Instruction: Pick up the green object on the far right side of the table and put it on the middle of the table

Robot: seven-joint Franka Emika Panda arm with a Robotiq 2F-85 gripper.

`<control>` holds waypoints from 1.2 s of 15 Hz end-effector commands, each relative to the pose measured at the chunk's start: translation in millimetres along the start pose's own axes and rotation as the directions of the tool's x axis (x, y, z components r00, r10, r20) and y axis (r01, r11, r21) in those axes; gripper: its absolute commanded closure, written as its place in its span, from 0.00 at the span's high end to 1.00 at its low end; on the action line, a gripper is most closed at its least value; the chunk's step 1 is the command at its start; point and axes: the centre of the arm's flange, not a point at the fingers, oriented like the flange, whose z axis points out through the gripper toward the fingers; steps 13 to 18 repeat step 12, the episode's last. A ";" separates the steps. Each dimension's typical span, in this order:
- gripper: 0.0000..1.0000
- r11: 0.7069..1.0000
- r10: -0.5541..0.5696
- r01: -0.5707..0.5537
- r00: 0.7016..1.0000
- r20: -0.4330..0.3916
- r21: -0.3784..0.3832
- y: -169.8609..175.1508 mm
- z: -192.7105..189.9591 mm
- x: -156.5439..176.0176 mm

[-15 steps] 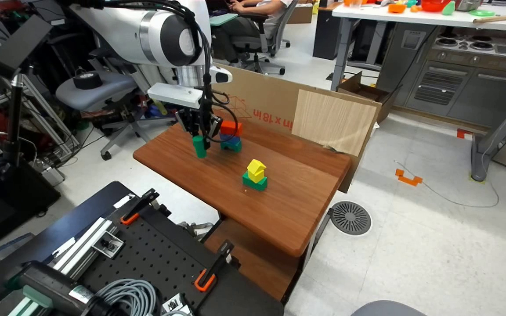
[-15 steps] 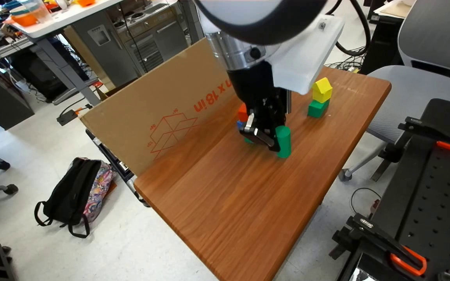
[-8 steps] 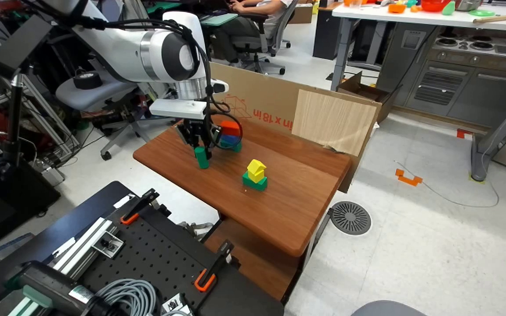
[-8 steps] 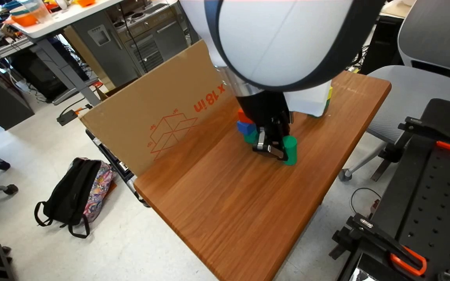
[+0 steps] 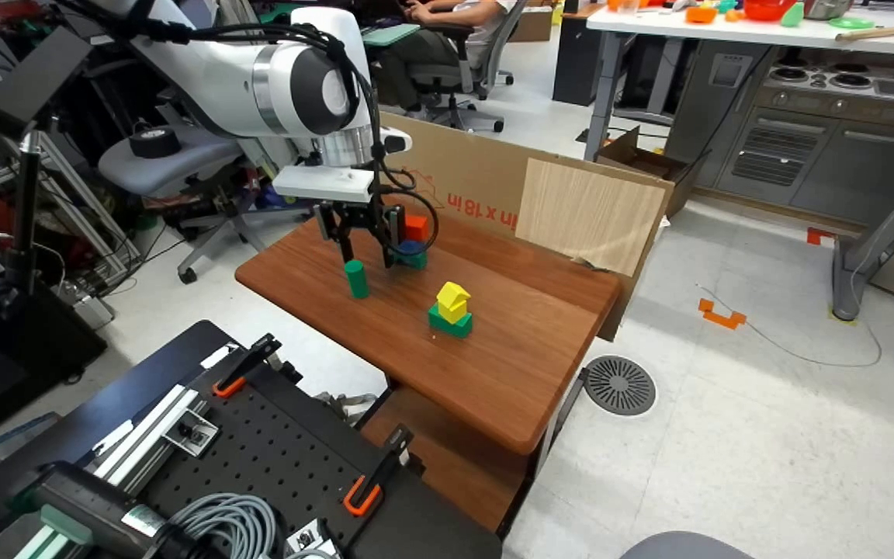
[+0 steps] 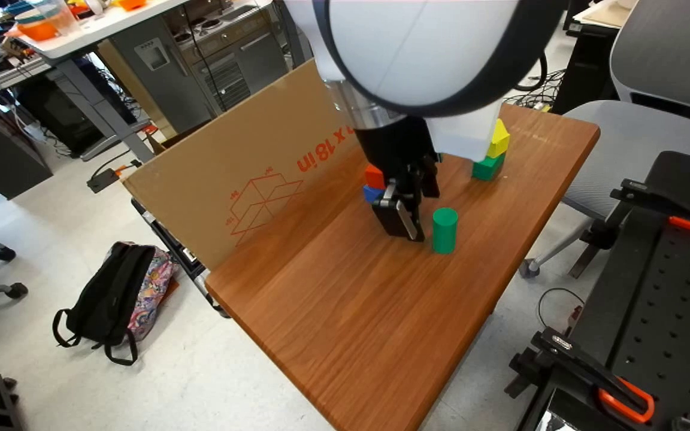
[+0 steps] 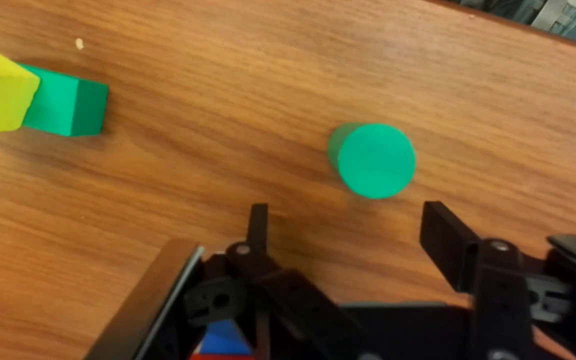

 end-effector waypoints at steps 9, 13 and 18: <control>1.00 0.949 0.313 -0.303 0.942 -0.121 0.093 125.5 -103.8 -38.7; 1.00 0.953 0.300 -0.290 0.944 -0.134 0.093 127.6 -96.8 -32.3; 1.00 0.953 0.300 -0.290 0.944 -0.134 0.093 127.6 -96.8 -32.3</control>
